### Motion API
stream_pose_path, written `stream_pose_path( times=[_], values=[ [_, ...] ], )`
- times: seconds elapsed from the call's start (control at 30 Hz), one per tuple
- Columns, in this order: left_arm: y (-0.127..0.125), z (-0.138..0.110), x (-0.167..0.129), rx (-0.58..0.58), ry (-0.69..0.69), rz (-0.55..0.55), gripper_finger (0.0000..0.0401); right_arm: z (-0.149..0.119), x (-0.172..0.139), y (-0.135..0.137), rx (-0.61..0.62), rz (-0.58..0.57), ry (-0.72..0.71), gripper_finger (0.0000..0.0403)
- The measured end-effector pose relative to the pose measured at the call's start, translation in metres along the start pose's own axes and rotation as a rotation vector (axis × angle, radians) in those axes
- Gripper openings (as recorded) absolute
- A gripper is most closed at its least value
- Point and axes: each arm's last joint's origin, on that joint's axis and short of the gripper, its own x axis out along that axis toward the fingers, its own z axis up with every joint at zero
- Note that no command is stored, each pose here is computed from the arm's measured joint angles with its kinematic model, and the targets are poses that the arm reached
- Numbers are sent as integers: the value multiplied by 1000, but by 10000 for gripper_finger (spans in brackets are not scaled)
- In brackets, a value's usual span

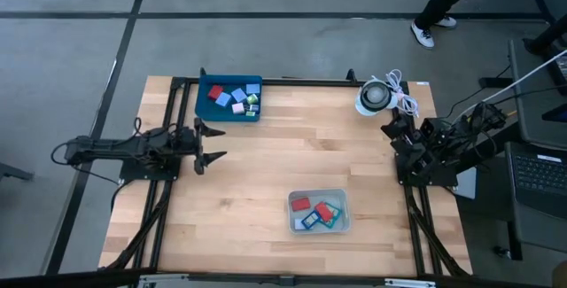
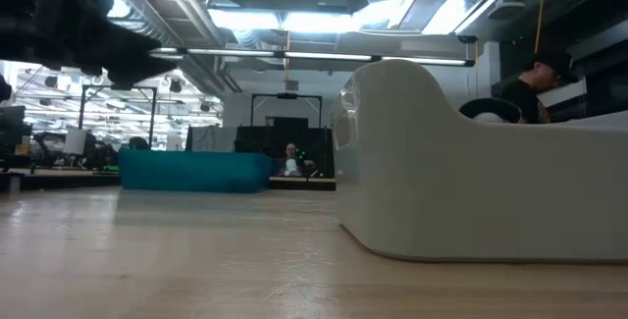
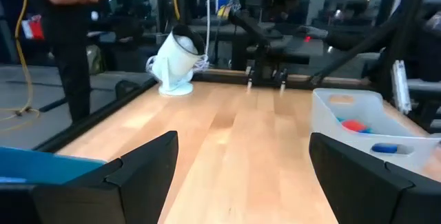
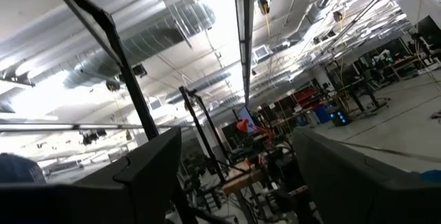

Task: Pick & Place Office items
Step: Return to Home Position

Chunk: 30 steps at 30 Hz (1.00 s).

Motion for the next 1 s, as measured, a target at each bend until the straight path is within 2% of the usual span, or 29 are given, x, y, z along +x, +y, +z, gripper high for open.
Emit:
stream_pose_path(
  times=[0.43,0.63,0.83,1.0],
  values=[
    [7,-15,9,49,173,-23,297,-10,7,3,-27,15,36,286],
    [7,-18,11,-5,210,-17,298,-16,9,4,-15,38,73,286],
    [7,-17,11,-6,204,-18,298,-36,25,3,-115,1,154,286],
    [7,-17,11,-6,201,-18,299,-49,40,-11,-177,74,241,286]
  ],
)
